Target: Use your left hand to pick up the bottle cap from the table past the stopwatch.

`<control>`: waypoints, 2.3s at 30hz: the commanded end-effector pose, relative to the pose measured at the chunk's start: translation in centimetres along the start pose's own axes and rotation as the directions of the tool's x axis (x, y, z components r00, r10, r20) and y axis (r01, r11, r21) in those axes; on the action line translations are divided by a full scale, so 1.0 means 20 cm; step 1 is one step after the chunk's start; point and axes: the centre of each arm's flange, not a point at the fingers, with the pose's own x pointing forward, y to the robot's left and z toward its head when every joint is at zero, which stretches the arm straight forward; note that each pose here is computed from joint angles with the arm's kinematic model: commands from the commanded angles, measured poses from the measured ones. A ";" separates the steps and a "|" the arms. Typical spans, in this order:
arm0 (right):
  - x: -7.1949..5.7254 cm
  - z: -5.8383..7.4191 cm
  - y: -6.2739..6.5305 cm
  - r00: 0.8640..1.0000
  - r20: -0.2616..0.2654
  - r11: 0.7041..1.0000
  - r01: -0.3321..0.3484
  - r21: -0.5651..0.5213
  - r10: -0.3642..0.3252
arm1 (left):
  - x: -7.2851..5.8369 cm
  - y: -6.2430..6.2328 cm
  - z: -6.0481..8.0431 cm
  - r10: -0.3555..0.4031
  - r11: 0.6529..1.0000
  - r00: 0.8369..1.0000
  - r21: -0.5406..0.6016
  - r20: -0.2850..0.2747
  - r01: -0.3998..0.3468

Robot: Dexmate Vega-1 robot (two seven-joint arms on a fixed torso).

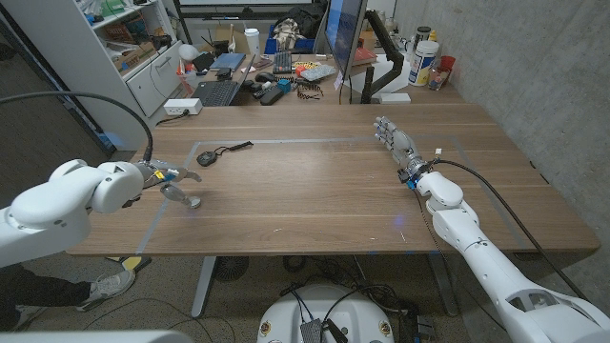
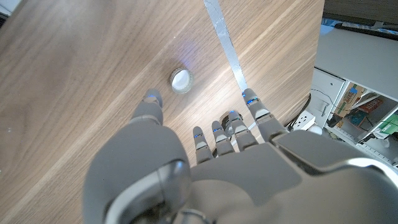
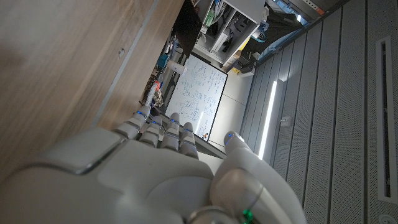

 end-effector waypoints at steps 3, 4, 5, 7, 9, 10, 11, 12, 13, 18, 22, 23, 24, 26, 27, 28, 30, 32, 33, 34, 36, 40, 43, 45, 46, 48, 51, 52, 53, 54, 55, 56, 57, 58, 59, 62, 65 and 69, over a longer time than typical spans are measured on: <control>0.00 0.00 0.01 1.000 -0.009 1.000 -0.007 -0.008 0.007 | 0.04 -0.06 -0.08 -0.009 0.999 0.999 -0.032 -0.041 0.007; 0.01 0.00 0.01 1.000 -0.009 1.000 -0.008 -0.009 0.008 | 0.04 -0.06 -0.08 -0.009 0.999 0.999 -0.036 -0.043 0.008; 0.01 0.00 0.01 1.000 -0.011 1.000 -0.010 -0.011 0.010 | 0.05 -0.07 -0.09 -0.009 0.999 0.999 -0.039 -0.043 0.007; 0.01 0.00 0.01 1.000 -0.013 1.000 -0.011 -0.013 0.011 | 0.06 -0.07 -0.10 -0.008 0.999 0.999 -0.046 -0.046 0.006; 0.02 0.00 0.02 1.000 -0.015 1.000 -0.012 -0.015 0.012 | 0.07 -0.08 -0.10 -0.009 0.999 0.999 -0.052 -0.044 0.006; 0.02 0.00 0.02 1.000 -0.015 1.000 -0.013 -0.015 0.012 | 0.08 -0.08 -0.11 -0.010 0.999 0.999 -0.052 -0.043 0.007; 0.03 0.00 0.02 1.000 -0.017 1.000 -0.014 -0.017 0.014 | 0.08 -0.08 -0.10 -0.009 0.999 0.999 -0.051 -0.042 0.007; 0.03 0.00 0.02 1.000 -0.017 1.000 -0.015 -0.018 0.014 | 0.09 -0.08 -0.10 -0.009 0.999 0.999 -0.050 -0.039 0.007; 0.04 0.00 0.02 1.000 -0.017 1.000 -0.017 -0.018 0.016 | 0.10 -0.08 -0.10 -0.010 0.999 0.999 -0.047 -0.034 0.009; 0.05 0.00 0.02 1.000 -0.015 1.000 -0.019 -0.017 0.019 | 0.13 -0.07 -0.09 -0.011 0.999 1.000 -0.037 -0.027 0.010; 0.06 -0.02 0.02 1.000 -0.016 1.000 -0.023 -0.012 0.022 | 0.15 -0.06 -0.07 -0.007 1.000 1.000 -0.027 -0.015 0.007; 0.06 -0.02 0.02 1.000 -0.016 1.000 -0.023 -0.012 0.023 | 0.15 -0.06 -0.07 -0.007 1.000 1.000 -0.021 -0.011 0.007; 0.06 -0.02 0.02 1.000 -0.016 1.000 -0.023 -0.011 0.023 | 0.16 -0.05 -0.06 -0.007 1.000 1.000 -0.014 -0.008 0.007; 0.06 -0.03 0.01 1.000 -0.014 1.000 -0.019 -0.006 0.019 | 0.17 -0.04 -0.03 0.001 1.000 1.000 -0.001 0.004 -0.001; 0.06 -0.03 0.01 1.000 -0.014 1.000 -0.018 -0.005 0.018 | 0.17 -0.03 -0.02 0.003 1.000 1.000 0.004 0.007 -0.003; 0.05 -0.03 0.01 1.000 -0.013 1.000 -0.017 -0.004 0.017 | 0.17 -0.03 -0.01 0.004 1.000 1.000 0.011 0.011 -0.005; 0.05 -0.04 0.00 1.000 -0.014 1.000 -0.014 -0.002 0.014 | 0.17 -0.02 0.01 0.006 1.000 1.000 0.024 0.016 -0.007; 0.04 -0.04 -0.01 1.000 -0.015 1.000 -0.012 0.001 0.012 | 0.17 -0.02 0.02 0.008 1.000 1.000 0.027 0.021 -0.008; 0.04 -0.04 -0.01 1.000 -0.016 1.000 -0.012 0.001 0.012 | 0.17 -0.02 0.03 0.008 1.000 1.000 0.029 0.023 -0.009; 0.04 -0.05 -0.01 1.000 -0.017 1.000 -0.011 0.001 0.011 | 0.17 -0.02 0.03 0.008 0.999 1.000 0.031 0.023 -0.008; 0.03 -0.05 -0.02 1.000 -0.017 1.000 -0.009 0.003 0.009 | 0.18 -0.03 0.03 0.004 0.999 1.000 0.032 0.022 -0.005; 0.03 -0.05 -0.02 1.000 -0.019 1.000 -0.007 0.003 0.007 | 0.19 -0.05 0.04 -0.004 0.999 1.000 0.034 0.017 0.003; 0.03 -0.06 -0.03 1.000 -0.018 1.000 -0.005 0.005 0.006 | 0.19 -0.06 0.04 -0.014 0.999 1.000 0.036 0.012 0.014; 0.03 -0.05 -0.03 1.000 -0.017 1.000 -0.006 0.004 0.006 | 0.19 -0.06 0.04 -0.018 0.999 1.000 0.037 0.009 0.018; 0.03 -0.05 -0.03 1.000 -0.016 1.000 -0.006 0.005 0.006 | 0.18 -0.07 0.03 -0.017 0.999 1.000 0.038 0.006 0.017; 0.03 -0.05 -0.02 1.000 -0.016 1.000 -0.005 0.005 0.005 | 0.18 -0.07 0.03 -0.019 0.999 1.000 0.039 0.004 0.018; 0.03 -0.06 -0.02 1.000 -0.016 1.000 -0.007 0.006 0.007 | 0.19 -0.09 0.02 -0.019 0.999 1.000 0.038 0.002 0.019; 0.04 -0.06 -0.01 1.000 -0.016 1.000 -0.007 0.007 0.007 | 0.19 -0.09 0.02 -0.019 0.999 1.000 0.038 0.004 0.018; 0.04 -0.06 -0.01 1.000 -0.016 1.000 -0.007 0.007 0.007 | 0.20 -0.10 0.02 -0.020 0.999 1.000 0.039 0.005 0.019; 0.04 -0.06 -0.01 1.000 -0.016 1.000 -0.007 0.007 0.007 | 0.20 -0.10 0.02 -0.022 0.999 1.000 0.041 0.005 0.021; 0.04 -0.06 -0.01 1.000 -0.017 1.000 -0.007 0.007 0.007 | 0.20 -0.11 0.02 -0.024 0.999 1.000 0.043 0.006 0.024; 0.04 -0.06 0.00 1.000 -0.018 1.000 -0.006 0.007 0.006 | 0.21 -0.11 0.02 -0.025 0.999 1.000 0.046 0.005 0.025; 0.04 -0.06 0.00 1.000 -0.017 1.000 -0.005 0.008 0.005 | 0.21 -0.12 0.02 -0.025 0.998 1.000 0.051 0.004 0.024; 0.04 -0.07 0.00 1.000 -0.018 1.000 -0.005 0.008 0.005 | 0.21 -0.12 0.02 -0.023 0.998 1.000 0.057 0.002 0.023; 0.04 -0.07 0.00 1.000 -0.018 1.000 -0.004 0.007 0.004 | 0.21 -0.12 0.02 -0.023 0.998 1.000 0.063 -0.001 0.023; 0.04 -0.07 0.00 1.000 -0.019 1.000 -0.001 0.008 0.001 | 0.22 -0.13 0.01 -0.017 0.998 1.000 0.065 -0.002 0.018; 0.04 -0.07 0.00 1.000 -0.020 1.000 0.000 0.008 0.000 | 0.22 -0.13 0.00 -0.010 0.998 1.000 0.067 -0.002 0.010; 0.04 -0.07 0.01 1.000 -0.018 1.000 0.001 0.006 -0.001 | 0.24 -0.13 0.00 -0.005 0.998 1.000 0.066 -0.002 0.005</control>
